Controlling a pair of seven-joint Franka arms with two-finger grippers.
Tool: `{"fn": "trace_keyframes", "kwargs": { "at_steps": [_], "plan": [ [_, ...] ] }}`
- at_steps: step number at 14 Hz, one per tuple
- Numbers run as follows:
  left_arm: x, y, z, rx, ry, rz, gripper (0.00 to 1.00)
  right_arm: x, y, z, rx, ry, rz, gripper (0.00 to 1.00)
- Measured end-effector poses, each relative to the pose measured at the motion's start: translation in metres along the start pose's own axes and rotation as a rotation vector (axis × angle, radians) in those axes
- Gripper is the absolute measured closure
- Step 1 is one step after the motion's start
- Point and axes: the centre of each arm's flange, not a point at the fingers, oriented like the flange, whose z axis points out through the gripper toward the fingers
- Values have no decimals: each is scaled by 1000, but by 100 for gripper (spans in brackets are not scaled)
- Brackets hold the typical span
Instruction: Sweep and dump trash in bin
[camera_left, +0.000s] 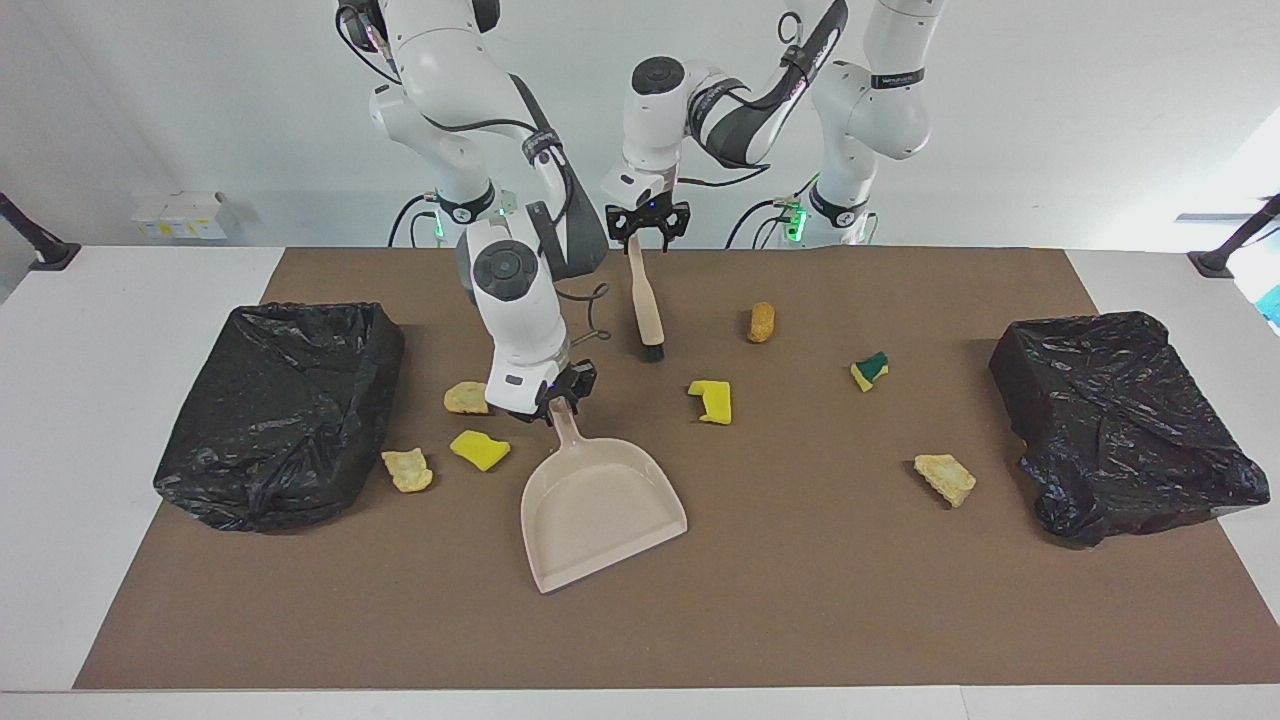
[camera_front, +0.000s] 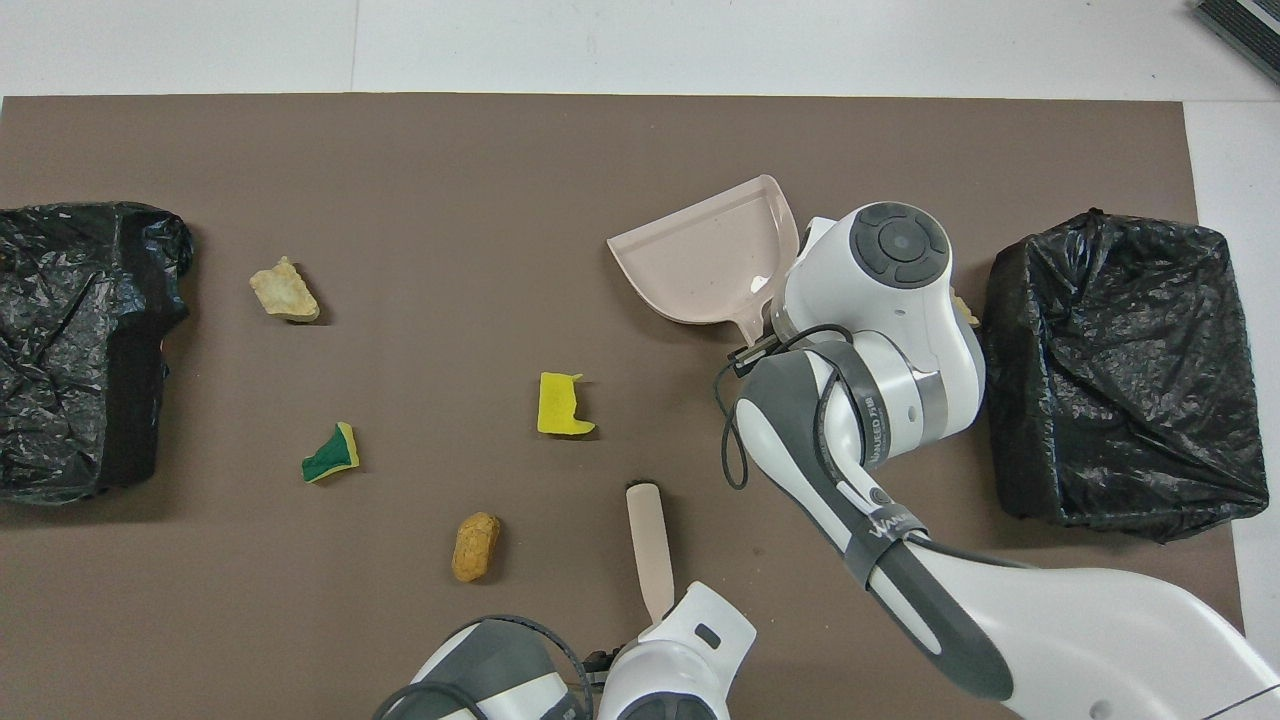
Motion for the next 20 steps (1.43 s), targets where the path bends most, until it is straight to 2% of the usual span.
{"fn": "trace_keyframes", "kwargs": {
  "at_steps": [1, 5, 10, 15, 18, 20],
  "plan": [
    [-4, 2, 5, 0, 0, 9, 27, -1, 0, -1, 0, -4, -5, 67],
    [-14, 4, 27, 25, -13, 28, 26, -6, 3, -10, 5, -34, -22, 67],
    [-18, 8, 35, 25, -11, 38, 26, -28, 34, -40, 30, -89, -237, 67],
    [-19, 8, 35, 25, -12, 58, 26, -40, 85, -40, 53, -88, -598, 67],
    [-18, 7, 36, 27, -14, 93, 26, -42, 90, -40, 12, -132, -905, 67],
    [-18, 7, 41, 36, -19, 104, 27, -43, 88, -39, 16, -156, -1018, 67]
  ]
}}
